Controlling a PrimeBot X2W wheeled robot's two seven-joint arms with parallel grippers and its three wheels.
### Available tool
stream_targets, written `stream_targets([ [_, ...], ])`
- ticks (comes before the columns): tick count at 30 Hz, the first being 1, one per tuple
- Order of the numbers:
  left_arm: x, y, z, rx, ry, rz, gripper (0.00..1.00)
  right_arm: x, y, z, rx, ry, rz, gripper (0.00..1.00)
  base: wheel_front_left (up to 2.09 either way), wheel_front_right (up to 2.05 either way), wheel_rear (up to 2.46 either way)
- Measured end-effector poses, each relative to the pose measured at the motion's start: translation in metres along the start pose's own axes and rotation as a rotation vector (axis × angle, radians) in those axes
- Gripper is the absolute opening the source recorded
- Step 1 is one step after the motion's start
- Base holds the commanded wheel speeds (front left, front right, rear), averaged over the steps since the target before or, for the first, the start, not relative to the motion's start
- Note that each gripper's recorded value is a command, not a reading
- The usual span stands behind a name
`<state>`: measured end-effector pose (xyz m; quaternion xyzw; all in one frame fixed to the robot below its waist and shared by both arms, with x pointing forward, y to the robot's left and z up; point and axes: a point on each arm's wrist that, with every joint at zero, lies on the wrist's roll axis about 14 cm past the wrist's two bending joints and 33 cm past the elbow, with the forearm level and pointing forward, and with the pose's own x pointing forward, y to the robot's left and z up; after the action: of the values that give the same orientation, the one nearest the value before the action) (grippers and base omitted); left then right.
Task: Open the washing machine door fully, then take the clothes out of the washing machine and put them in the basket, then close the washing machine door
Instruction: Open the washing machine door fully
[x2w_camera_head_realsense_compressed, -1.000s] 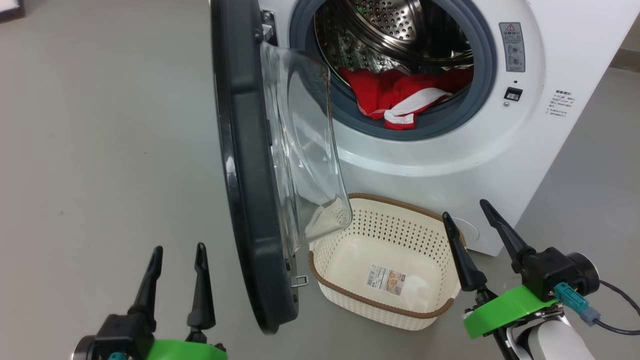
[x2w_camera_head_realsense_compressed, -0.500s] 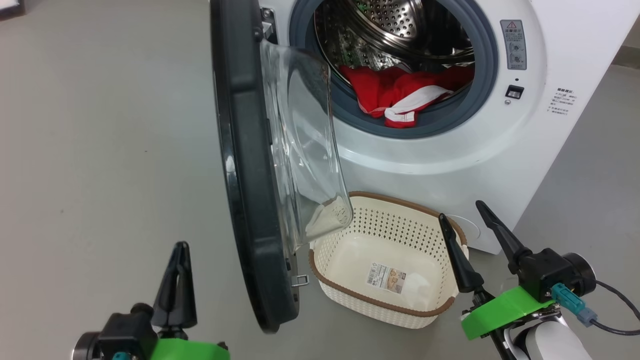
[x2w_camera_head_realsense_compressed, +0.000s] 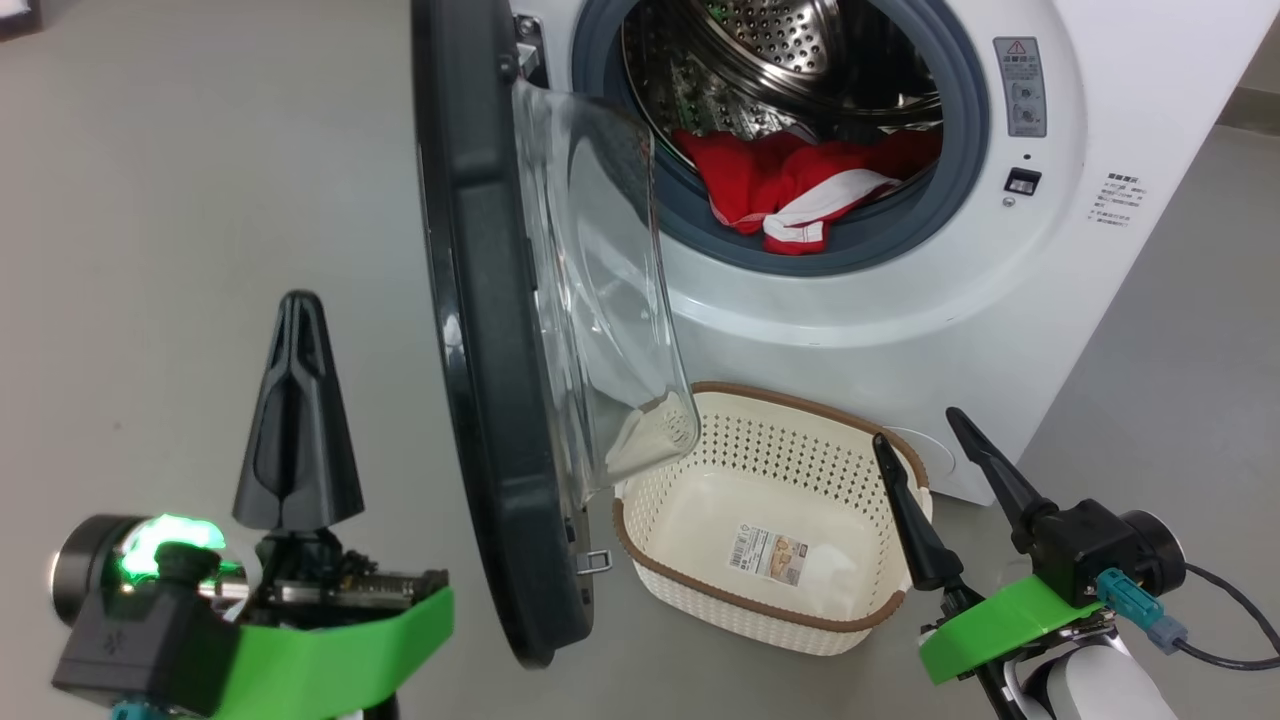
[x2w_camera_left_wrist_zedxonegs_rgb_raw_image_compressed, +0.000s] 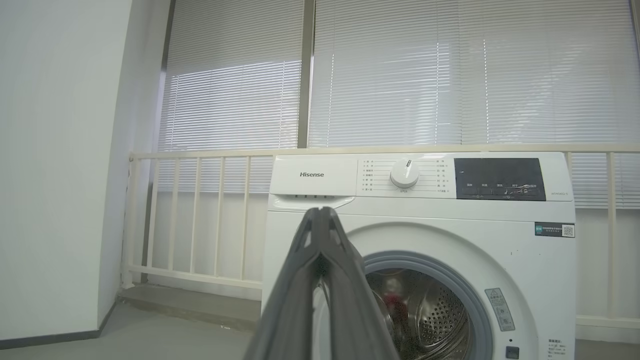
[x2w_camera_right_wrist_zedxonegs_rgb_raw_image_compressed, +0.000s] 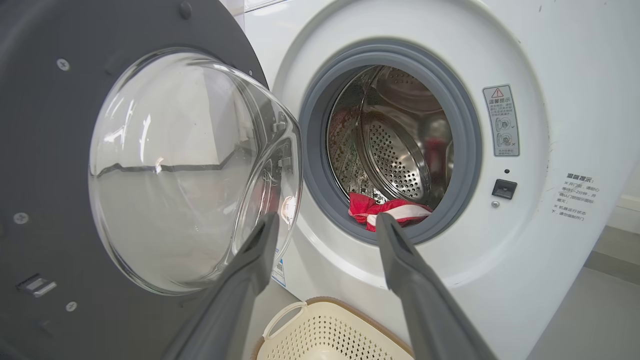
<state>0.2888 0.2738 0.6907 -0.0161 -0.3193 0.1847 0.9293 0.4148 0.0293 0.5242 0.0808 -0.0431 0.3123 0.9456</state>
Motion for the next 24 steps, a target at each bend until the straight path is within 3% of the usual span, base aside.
stream_targets([
  [5,0.009,-0.032,0.025,-0.075,-0.082,-0.099,0.00,-0.002,-0.004,0.001,0.000,-0.001,-0.013,1.00,0.00,0.00,0.00],
  [10,0.001,-0.066,0.010,-0.170,-0.021,-0.216,0.00,-0.004,-0.006,0.001,-0.001,0.000,-0.021,1.00,0.00,0.00,0.00],
  [17,-0.024,-0.103,-0.041,-0.223,0.193,-0.328,0.00,-0.006,-0.008,0.001,-0.002,-0.001,-0.027,1.00,0.00,0.00,0.00],
  [24,-0.053,-0.103,-0.094,-0.236,0.431,-0.311,0.00,-0.006,-0.009,0.002,-0.002,-0.002,-0.029,1.00,0.00,0.00,0.00],
])
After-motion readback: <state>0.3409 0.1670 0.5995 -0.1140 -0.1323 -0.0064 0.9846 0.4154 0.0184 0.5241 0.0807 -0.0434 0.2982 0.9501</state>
